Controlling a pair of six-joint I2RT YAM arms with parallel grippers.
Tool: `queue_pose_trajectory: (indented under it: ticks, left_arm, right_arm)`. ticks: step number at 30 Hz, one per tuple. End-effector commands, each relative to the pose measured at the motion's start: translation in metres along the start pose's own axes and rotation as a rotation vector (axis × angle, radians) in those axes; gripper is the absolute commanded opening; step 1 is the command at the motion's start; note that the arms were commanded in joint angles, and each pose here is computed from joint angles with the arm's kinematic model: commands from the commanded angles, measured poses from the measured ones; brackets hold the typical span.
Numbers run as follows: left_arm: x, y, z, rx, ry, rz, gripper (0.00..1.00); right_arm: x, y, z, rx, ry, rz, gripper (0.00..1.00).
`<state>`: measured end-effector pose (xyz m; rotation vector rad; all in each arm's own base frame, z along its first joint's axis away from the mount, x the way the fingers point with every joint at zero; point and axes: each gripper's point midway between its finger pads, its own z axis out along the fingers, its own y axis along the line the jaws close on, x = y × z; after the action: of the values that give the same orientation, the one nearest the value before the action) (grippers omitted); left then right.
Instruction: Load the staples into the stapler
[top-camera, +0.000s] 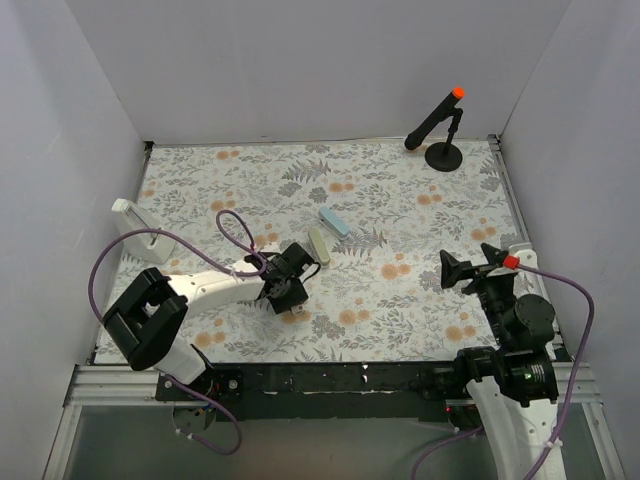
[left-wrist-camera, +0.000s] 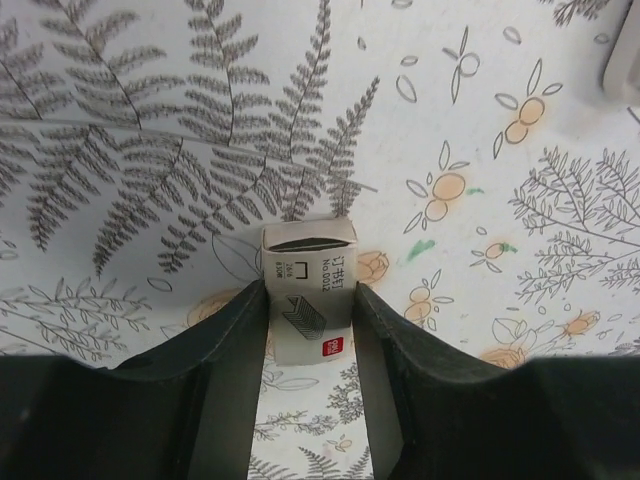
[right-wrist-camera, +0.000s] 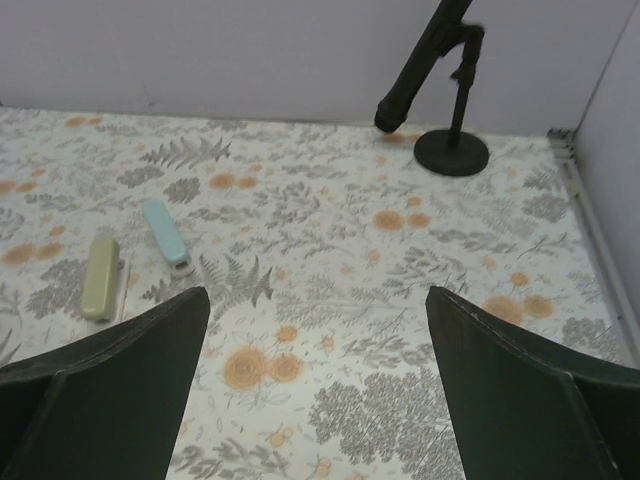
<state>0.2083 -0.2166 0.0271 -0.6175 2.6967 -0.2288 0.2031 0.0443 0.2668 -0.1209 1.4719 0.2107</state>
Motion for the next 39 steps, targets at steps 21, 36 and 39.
queue_pose_trajectory:
  ticks: [21,36,39]
  left_arm:
    - [0.039,-0.087,-0.017,0.281,0.126,-0.144,0.59]
    - [-0.021,-0.029,-0.052,0.285,-0.127,-0.089,0.69]
    - [-0.031,-0.013,-0.044,0.309,-0.108,-0.102,0.67]
  right_arm:
    - [0.145,0.097,0.003,-0.385,0.825,0.527,0.98]
    - [0.190,0.215,0.016,-0.532,0.964,0.594,0.84]
    - [0.196,0.238,0.019,-0.554,0.986,0.591,0.76]
